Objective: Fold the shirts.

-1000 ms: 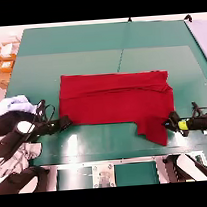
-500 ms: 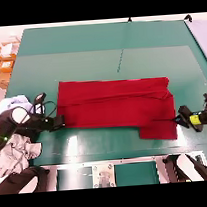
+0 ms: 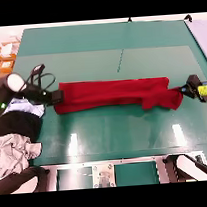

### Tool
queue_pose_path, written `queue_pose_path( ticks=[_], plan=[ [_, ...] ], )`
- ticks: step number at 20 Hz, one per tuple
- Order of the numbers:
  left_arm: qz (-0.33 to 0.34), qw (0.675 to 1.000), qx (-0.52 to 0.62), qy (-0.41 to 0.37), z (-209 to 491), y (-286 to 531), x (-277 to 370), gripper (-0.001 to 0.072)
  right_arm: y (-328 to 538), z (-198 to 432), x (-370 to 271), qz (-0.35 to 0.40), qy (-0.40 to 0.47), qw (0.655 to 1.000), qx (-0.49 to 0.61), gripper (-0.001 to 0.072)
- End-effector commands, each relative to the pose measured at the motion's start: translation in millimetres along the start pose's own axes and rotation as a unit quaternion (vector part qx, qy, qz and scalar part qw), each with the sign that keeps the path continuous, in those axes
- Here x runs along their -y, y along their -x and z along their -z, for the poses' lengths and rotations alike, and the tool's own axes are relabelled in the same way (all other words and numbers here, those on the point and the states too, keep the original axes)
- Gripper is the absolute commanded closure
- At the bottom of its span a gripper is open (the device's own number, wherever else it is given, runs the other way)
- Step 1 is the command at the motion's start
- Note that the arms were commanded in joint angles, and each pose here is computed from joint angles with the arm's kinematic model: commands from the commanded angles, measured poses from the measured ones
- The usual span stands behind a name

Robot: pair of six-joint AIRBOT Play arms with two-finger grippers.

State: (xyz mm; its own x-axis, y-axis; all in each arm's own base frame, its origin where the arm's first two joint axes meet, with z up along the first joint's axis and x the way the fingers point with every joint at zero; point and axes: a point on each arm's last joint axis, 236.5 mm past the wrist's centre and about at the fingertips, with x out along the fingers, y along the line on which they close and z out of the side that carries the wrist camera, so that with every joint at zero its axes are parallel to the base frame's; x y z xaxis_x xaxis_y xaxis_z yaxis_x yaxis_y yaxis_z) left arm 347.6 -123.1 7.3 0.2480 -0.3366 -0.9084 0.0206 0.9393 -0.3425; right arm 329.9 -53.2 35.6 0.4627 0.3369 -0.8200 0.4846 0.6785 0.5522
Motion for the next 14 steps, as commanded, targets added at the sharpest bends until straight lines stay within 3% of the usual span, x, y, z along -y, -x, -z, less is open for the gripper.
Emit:
queue_pose_path(
  ticks=[1,6,7,8,9,11,13,14],
  plan=[
    [0.006,1.0,0.001,-0.026,-51,-22,7,0.0685,-38,-31,-27,-0.021,0.014,1.0,-0.006,0.0692],
    [0.003,0.999,-0.01,-0.034,-96,-82,-2,0.0682,-118,-67,-20,-0.011,-0.004,1.0,-0.019,0.0691],
    [0.003,0.999,0.005,-0.033,-108,-88,-3,0.054,-128,-77,-20,-0.015,-0.01,1.0,-0.015,0.0685],
    [0.003,0.999,0.024,-0.033,-118,-88,-2,0.0084,-132,-84,-22,-0.019,-0.012,1.0,-0.015,0.0604],
    [0.004,0.998,0.044,-0.034,-129,-84,-1,0.0033,-129,-94,-26,-0.023,-0.005,1.0,-0.011,0.0505],
    [0.004,0.998,0.054,-0.042,-144,-63,2,0.0032,-103,-119,-39,-0.035,0.047,0.998,0.01,0.0407],
    [-0.01,0.997,0.049,-0.05,-154,-34,-6,0.0032,-70,-140,-35,-0.031,0.1,0.994,0.022,0.0177],
    [-0.01,0.998,0.044,-0.048,-155,-21,-9,0.0032,-60,-144,-23,-0.02,0.113,0.993,0.022,0.0167]
  ],
)
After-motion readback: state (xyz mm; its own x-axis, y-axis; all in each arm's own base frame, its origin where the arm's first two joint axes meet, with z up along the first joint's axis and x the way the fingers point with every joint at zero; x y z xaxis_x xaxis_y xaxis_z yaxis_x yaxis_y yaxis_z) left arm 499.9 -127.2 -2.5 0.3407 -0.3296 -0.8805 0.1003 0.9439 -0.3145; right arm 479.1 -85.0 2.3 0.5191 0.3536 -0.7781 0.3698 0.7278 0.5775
